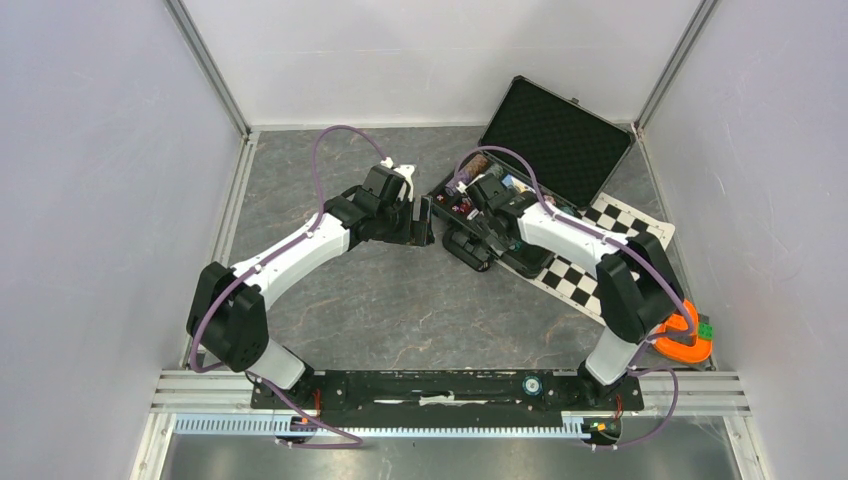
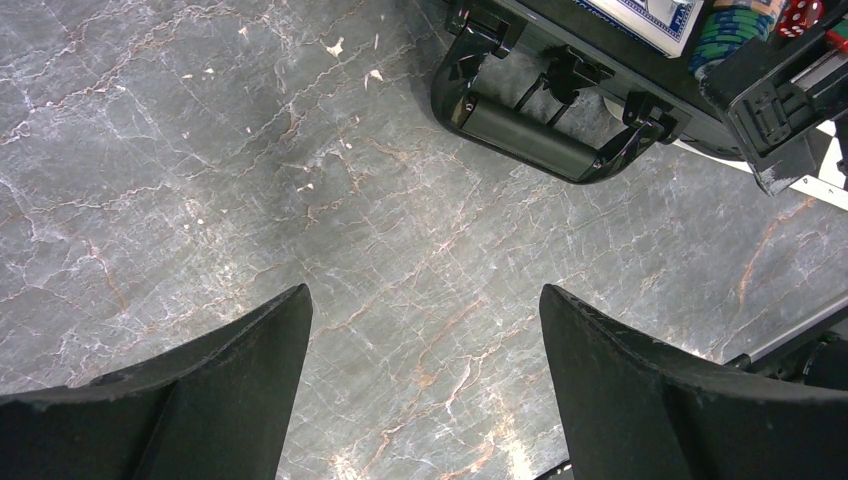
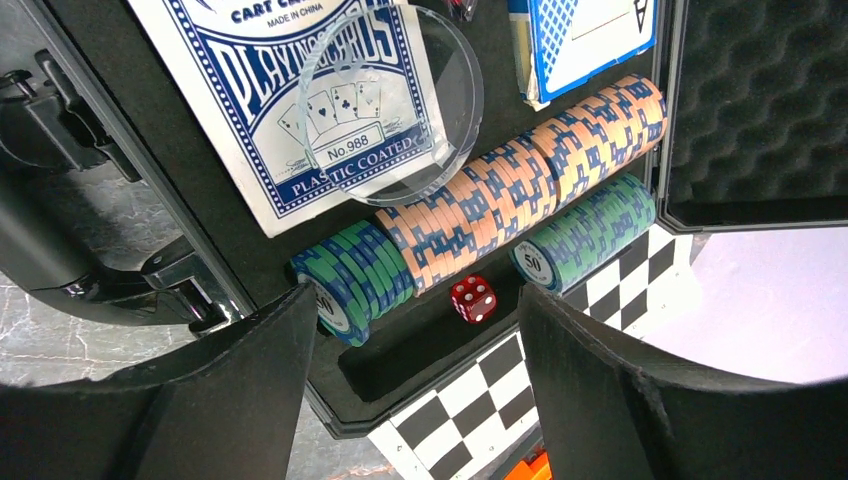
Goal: Pack up texas hold em set
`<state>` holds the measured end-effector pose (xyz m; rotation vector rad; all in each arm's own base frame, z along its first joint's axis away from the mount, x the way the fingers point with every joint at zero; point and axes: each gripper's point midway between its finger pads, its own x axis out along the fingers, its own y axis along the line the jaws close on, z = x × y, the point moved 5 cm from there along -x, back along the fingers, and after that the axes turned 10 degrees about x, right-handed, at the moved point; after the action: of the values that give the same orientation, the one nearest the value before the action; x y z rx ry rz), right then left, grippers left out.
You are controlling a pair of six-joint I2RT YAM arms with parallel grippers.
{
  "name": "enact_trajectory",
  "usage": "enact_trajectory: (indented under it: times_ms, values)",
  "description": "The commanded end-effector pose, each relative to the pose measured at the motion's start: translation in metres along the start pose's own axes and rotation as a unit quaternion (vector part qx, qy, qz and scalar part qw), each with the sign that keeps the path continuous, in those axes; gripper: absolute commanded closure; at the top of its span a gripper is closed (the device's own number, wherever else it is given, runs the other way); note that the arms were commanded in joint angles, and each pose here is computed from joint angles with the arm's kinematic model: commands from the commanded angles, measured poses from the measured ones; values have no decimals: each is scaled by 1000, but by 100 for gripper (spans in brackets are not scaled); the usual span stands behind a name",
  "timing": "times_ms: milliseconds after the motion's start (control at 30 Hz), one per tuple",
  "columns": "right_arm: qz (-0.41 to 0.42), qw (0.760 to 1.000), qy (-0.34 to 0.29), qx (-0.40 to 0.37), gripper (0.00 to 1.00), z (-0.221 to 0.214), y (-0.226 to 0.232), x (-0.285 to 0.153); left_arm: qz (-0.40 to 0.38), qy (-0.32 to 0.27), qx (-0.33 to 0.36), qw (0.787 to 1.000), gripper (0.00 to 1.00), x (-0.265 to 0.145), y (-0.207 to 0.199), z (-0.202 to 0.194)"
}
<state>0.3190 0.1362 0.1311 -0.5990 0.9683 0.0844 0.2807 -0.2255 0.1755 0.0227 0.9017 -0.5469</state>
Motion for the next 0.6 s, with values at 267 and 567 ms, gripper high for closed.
enact_trajectory:
  times_ms: [267,567]
  values:
    - [-111,994,-1,-23,21,4,-7,1,-13,-17,11,1000,10,-4,-3,8]
    - [1,999,-34,18,20,11,11,-23,-13,-20,11,1000,10,-4,-3,10]
